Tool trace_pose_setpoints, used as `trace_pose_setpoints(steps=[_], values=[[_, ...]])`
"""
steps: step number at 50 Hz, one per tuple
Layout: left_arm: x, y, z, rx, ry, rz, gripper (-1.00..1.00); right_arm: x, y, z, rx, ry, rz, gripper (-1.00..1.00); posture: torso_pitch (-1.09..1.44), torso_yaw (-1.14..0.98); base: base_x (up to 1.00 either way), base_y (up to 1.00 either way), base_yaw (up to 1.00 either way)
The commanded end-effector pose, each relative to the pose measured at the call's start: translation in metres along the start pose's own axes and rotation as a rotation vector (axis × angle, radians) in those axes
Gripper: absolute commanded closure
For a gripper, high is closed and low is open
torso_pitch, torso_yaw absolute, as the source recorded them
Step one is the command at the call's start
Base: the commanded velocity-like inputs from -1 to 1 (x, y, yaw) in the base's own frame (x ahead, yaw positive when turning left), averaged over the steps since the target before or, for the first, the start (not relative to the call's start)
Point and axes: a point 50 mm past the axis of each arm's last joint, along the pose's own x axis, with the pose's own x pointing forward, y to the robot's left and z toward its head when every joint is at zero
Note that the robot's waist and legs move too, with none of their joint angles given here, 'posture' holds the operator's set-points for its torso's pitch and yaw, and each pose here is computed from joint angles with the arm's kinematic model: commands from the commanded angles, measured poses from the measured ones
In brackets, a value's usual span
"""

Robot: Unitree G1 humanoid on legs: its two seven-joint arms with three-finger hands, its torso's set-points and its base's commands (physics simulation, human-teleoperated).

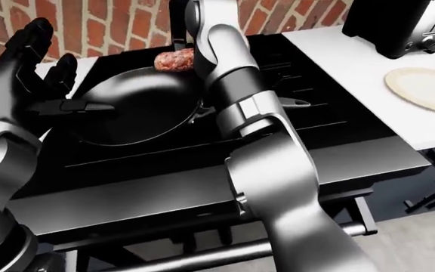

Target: Pick the salami from the plate and place it in the pan.

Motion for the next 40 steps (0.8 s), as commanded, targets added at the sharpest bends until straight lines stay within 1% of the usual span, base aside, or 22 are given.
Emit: trace_pose_setpoints(steps=[1, 8, 14, 15, 17, 20, 23, 26, 28, 30, 34, 40], values=[[-0.002, 0.003, 0.014, -0.001, -0.081, 0.019, -1.0, -0.014, -0.026, 0.017, -0.021, -0.056, -0.105, 1.0, 0.0, 0.0, 0.0, 0.0, 0.0], [-0.002, 0.004, 0.015, -0.004, -0.082, 0.019, -1.0, -0.013, -0.025, 0.04, -0.013, -0.135, -0.127, 1.0, 0.0, 0.0, 0.0, 0.0, 0.0], [-0.002, 0.005, 0.016, -0.005, -0.082, 0.021, -1.0, -0.01, -0.023, 0.052, 0.001, -0.177, -0.141, 1.0, 0.0, 0.0, 0.0, 0.0, 0.0], [-0.002, 0.005, 0.016, -0.006, -0.082, 0.022, -1.0, -0.01, -0.02, 0.056, 0.008, -0.197, -0.146, 1.0, 0.0, 0.0, 0.0, 0.0, 0.0], [-0.002, 0.005, 0.016, -0.006, -0.082, 0.022, -1.0, -0.009, -0.02, 0.059, 0.008, -0.211, -0.149, 1.0, 0.0, 0.0, 0.0, 0.0, 0.0], [-0.003, 0.005, 0.017, -0.007, -0.082, 0.023, -1.0, -0.009, -0.015, 0.068, 0.031, -0.25, -0.151, 1.0, 0.0, 0.0, 0.0, 0.0, 0.0], [-0.003, 0.006, 0.017, -0.009, -0.083, 0.024, -1.0, -0.008, -0.012, 0.071, 0.045, -0.255, -0.144, 1.0, 0.0, 0.0, 0.0, 0.0, 0.0], [-0.003, 0.006, 0.018, -0.01, -0.085, 0.022, -1.0, -0.004, -0.002, 0.076, 0.055, -0.27, -0.125, 1.0, 0.0, 0.0, 0.0, 0.0, 0.0], [-0.003, 0.005, 0.019, -0.01, -0.086, 0.019, -1.0, -0.002, 0.003, 0.078, 0.057, -0.282, -0.127, 1.0, 0.0, 0.0, 0.0, 0.0, 0.0], [-0.004, 0.005, 0.019, -0.009, -0.087, 0.018, -1.0, -0.002, 0.005, 0.08, 0.063, -0.294, -0.132, 1.0, 0.0, 0.0, 0.0, 0.0, 0.0], [-0.004, 0.006, 0.021, -0.012, -0.089, 0.017, -1.0, 0.001, 0.014, 0.084, 0.015, -0.299, -0.133, 1.0, 0.0, 0.0, 0.0, 0.0, 0.0], [-0.004, 0.006, 0.021, -0.015, -0.091, 0.015, -1.0, 0.003, 0.02, 0.088, -0.016, -0.31, -0.135, 1.0, 0.0, 0.0, 0.0, 0.0, 0.0]])
